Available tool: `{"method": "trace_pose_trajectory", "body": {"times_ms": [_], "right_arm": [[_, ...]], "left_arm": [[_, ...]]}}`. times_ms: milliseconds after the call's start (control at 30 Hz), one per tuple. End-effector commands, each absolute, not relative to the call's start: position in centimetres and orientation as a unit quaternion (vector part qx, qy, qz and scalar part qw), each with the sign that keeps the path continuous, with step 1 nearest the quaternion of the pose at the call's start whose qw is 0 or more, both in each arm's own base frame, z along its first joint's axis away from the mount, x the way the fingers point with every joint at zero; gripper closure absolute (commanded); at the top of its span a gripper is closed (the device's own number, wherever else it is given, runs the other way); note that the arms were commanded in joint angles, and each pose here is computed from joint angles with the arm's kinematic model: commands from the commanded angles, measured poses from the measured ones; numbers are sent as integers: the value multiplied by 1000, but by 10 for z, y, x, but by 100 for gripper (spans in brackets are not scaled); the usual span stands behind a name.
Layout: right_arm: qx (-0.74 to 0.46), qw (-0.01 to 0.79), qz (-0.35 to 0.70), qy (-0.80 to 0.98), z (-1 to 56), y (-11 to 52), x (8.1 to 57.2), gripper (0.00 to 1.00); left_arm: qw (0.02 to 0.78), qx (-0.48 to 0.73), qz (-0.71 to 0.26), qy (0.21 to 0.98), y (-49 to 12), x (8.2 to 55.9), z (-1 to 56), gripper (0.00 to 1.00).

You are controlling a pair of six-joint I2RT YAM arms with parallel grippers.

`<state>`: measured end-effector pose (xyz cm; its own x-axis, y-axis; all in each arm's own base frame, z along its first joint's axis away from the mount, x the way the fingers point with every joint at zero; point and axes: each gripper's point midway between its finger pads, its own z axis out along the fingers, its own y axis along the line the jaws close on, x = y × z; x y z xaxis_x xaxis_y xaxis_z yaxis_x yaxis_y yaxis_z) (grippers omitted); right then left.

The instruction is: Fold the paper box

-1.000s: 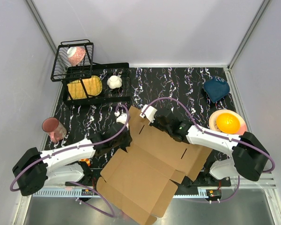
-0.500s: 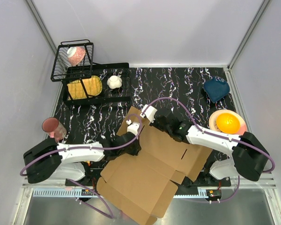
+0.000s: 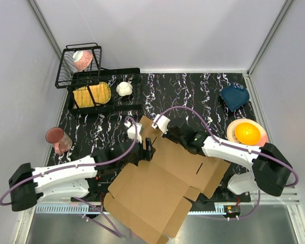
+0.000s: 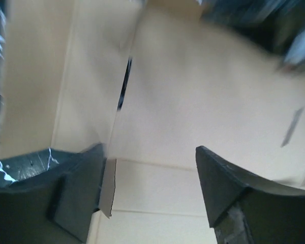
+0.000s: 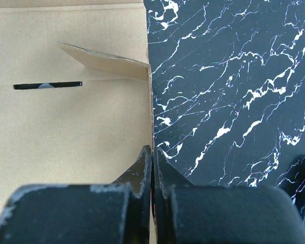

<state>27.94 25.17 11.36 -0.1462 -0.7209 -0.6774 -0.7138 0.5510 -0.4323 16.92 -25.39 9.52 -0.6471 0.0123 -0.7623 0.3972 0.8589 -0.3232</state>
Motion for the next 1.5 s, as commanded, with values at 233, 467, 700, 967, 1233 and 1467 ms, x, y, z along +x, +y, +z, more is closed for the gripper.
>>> {"method": "trace_pose_trajectory", "body": {"times_ms": [233,467,700,967,1233,1467], "right_arm": [[-465,469,9,751,131,262,280,100],[-466,469,27,750,134,267,274,100],[-458,451,31,765,132,271,273,100],[-472,461,36,750,135,273,266,100],[-470,481,9,740,150,267,272,100],[-456,521,-46,720,185,256,288,100]], "left_arm": [[522,36,-157,838,-197,254,190,8],[505,45,-133,852,-187,288,167,19],[492,72,-124,859,-194,303,152,26],[462,76,-115,876,-192,311,122,34],[481,90,-161,857,-208,317,133,75],[553,78,-263,787,-224,302,164,85]]}}
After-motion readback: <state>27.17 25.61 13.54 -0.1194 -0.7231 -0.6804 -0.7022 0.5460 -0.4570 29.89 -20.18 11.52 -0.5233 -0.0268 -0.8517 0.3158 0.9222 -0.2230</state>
